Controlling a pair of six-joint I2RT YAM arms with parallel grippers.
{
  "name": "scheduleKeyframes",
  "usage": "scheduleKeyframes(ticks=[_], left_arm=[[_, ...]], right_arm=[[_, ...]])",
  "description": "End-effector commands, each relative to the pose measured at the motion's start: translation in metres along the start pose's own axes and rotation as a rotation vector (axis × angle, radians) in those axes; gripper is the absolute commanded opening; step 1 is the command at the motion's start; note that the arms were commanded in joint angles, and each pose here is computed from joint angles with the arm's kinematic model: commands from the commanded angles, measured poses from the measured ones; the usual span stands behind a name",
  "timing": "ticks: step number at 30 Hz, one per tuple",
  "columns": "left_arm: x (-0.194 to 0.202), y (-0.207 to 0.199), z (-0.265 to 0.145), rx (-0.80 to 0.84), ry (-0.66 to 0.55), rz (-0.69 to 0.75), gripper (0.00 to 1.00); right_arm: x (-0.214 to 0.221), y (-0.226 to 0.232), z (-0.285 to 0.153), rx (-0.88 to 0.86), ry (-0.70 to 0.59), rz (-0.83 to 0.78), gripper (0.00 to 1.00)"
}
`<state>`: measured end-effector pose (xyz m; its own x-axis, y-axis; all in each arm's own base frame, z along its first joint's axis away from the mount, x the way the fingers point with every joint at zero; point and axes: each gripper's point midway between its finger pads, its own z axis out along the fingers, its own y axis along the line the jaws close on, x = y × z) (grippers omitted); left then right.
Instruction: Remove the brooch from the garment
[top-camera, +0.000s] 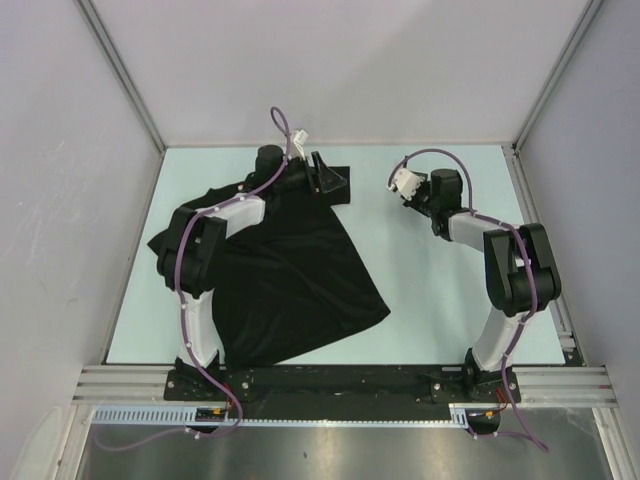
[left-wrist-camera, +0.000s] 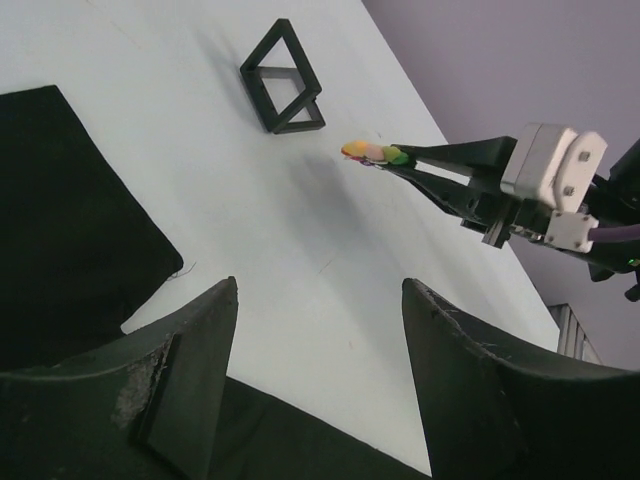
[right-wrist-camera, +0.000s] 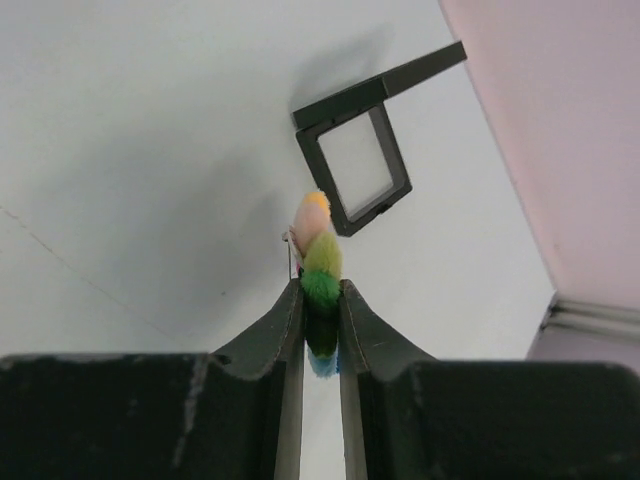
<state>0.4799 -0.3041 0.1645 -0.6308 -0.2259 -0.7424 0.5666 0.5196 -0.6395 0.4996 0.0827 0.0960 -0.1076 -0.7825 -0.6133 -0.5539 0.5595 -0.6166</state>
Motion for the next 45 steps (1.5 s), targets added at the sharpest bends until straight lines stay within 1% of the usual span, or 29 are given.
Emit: scheduleKeyframes(ticks=[1,3,4,5,7,9,10,12,14,20,29,37,45], left_arm=[[-0.026,-0.013,-0.008,0.064,-0.084,0.031,0.71],[-0.032,-0.010,-0.013,0.074,-0.107,0.017,0.71],[-0.031,-0.008,-0.015,0.075,-0.108,-0.001,0.71],[-0.034,-0.005,-0.018,0.081,-0.116,0.000,0.71],[-0.034,0.001,-0.022,0.076,-0.118,-0.011,0.71],[-0.034,0.003,-0.025,0.072,-0.120,-0.011,0.71],[-0.035,0.005,-0.027,0.066,-0.123,-0.012,0.72],[-0.036,0.006,-0.028,0.065,-0.126,-0.010,0.71],[-0.036,0.007,-0.029,0.063,-0.126,-0.009,0.72],[-0.037,0.010,-0.029,0.064,-0.127,-0.019,0.72],[-0.038,0.011,-0.031,0.055,-0.129,-0.017,0.72],[-0.038,0.014,-0.033,0.055,-0.127,-0.022,0.71],[-0.039,0.015,-0.034,0.056,-0.126,-0.030,0.72]], right_arm=[[-0.019,-0.053,0.002,0.157,-0.108,-0.208,0.00],[-0.020,-0.057,0.006,0.165,-0.141,-0.221,0.00],[-0.021,-0.065,0.006,0.195,-0.152,-0.243,0.00],[-0.016,-0.061,0.012,0.191,-0.146,-0.267,0.00],[-0.012,-0.072,0.015,0.220,-0.150,-0.285,0.00],[-0.007,-0.069,0.022,0.190,-0.173,-0.275,0.00],[-0.006,-0.074,0.022,0.196,-0.176,-0.284,0.00],[-0.004,-0.070,0.030,0.181,-0.188,-0.301,0.00],[-0.003,-0.073,0.034,0.184,-0.188,-0.344,0.00],[0.006,-0.086,0.047,0.193,-0.187,-0.360,0.00],[0.016,-0.082,0.065,0.171,-0.179,-0.375,0.00],[0.014,-0.080,0.078,0.171,-0.170,-0.399,0.00],[0.014,-0.067,0.084,0.142,-0.156,-0.420,0.00]])
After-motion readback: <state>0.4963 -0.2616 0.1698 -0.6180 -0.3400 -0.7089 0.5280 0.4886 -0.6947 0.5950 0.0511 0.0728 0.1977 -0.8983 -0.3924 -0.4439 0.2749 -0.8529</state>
